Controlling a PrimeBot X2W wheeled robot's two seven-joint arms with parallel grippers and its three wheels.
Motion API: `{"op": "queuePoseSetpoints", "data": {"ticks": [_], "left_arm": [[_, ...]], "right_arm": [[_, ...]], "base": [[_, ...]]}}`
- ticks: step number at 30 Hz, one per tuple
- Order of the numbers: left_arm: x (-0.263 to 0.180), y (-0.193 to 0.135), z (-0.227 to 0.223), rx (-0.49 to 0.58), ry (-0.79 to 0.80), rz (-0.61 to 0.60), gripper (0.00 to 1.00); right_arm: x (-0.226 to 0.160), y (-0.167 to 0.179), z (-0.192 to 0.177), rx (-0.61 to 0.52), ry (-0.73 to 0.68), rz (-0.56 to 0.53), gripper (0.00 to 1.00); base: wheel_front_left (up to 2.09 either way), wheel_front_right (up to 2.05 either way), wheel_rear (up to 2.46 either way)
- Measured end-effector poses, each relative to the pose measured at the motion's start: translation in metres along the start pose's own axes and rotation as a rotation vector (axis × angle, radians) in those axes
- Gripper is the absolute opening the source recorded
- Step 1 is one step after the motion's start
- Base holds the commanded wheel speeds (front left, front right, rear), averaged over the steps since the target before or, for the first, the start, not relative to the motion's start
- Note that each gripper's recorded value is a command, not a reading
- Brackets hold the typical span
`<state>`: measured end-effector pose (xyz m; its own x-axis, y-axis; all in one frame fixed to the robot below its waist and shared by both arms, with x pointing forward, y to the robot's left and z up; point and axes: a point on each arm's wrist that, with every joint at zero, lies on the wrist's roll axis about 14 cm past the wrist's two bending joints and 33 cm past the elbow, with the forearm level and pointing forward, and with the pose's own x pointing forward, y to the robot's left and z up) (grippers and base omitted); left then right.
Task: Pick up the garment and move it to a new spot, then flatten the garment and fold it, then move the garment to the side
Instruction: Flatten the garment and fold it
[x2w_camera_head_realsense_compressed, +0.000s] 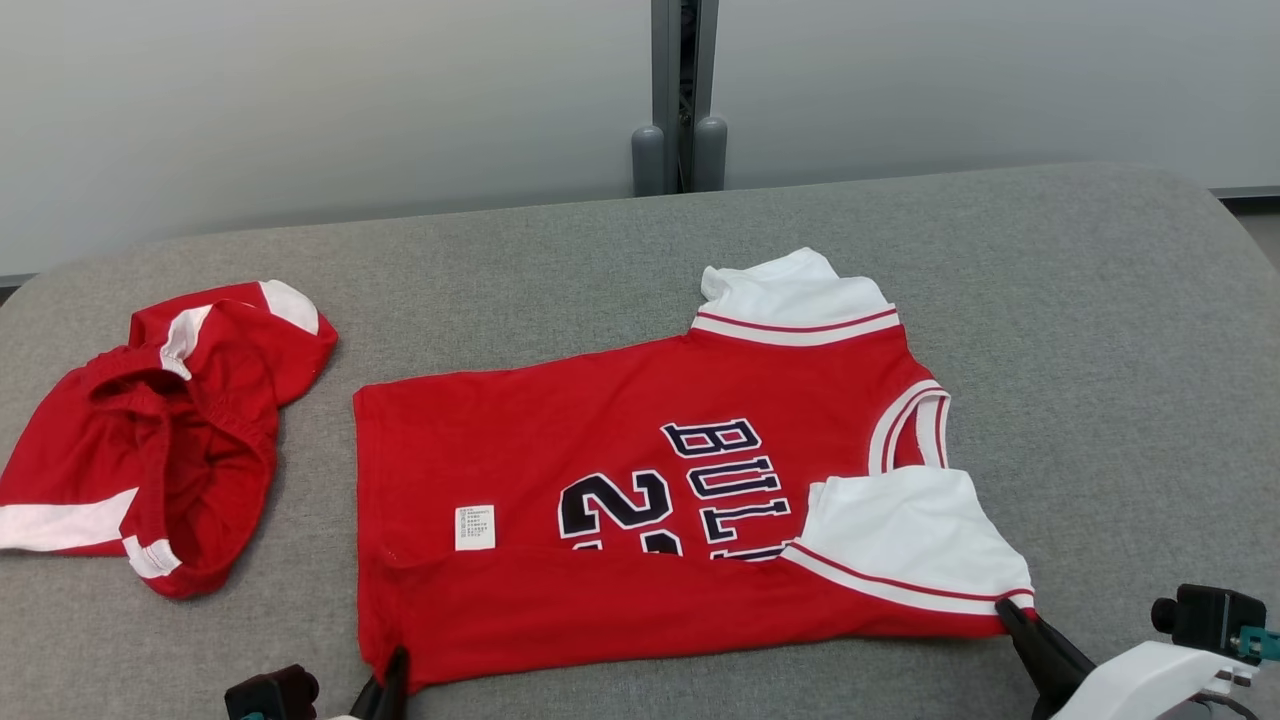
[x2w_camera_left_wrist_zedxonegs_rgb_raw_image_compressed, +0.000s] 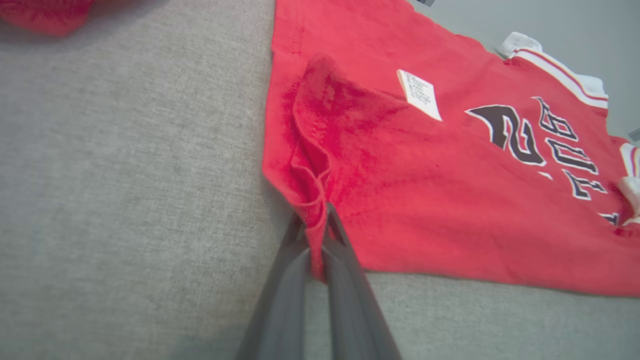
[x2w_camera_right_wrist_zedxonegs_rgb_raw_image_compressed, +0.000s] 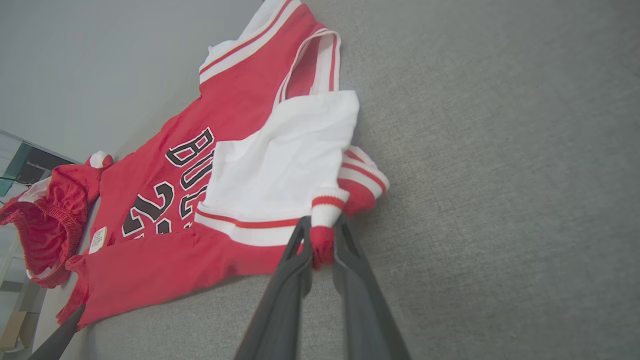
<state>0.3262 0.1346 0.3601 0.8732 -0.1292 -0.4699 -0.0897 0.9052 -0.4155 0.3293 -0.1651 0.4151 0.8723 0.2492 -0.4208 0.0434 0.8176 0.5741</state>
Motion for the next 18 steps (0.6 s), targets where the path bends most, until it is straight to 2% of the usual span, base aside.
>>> {"op": "queuePoseSetpoints", "data": {"ticks": [1,2,3,13,18], "left_arm": [[0.0,0.003,0.004,0.007,-0.009,0.014,0.32],[0.0,0.005,0.007,0.017,-0.017,0.021,0.9],[0.0,0.008,0.01,0.024,-0.026,0.028,1.0],[-0.002,0.02,0.035,0.057,-0.104,0.068,1.0],[0.001,0.016,0.061,0.09,-0.183,0.054,1.0]], "right_arm": [[0.0,-0.001,0.001,0.004,-0.007,-0.006,0.26],[0.0,-0.001,0.001,0.0,-0.003,-0.009,1.0],[0.0,-0.001,0.001,-0.001,-0.005,-0.01,1.0],[-0.009,-0.013,0.028,-0.023,-0.1,-0.052,1.0],[-0.006,-0.009,0.059,-0.073,-0.194,-0.048,1.0]], "base": [[0.0,0.0,0.0],[0.0,0.0,0.0],[0.0,0.0,0.0],[0.0,0.0,0.0],[0.0,0.0,0.0]]}}
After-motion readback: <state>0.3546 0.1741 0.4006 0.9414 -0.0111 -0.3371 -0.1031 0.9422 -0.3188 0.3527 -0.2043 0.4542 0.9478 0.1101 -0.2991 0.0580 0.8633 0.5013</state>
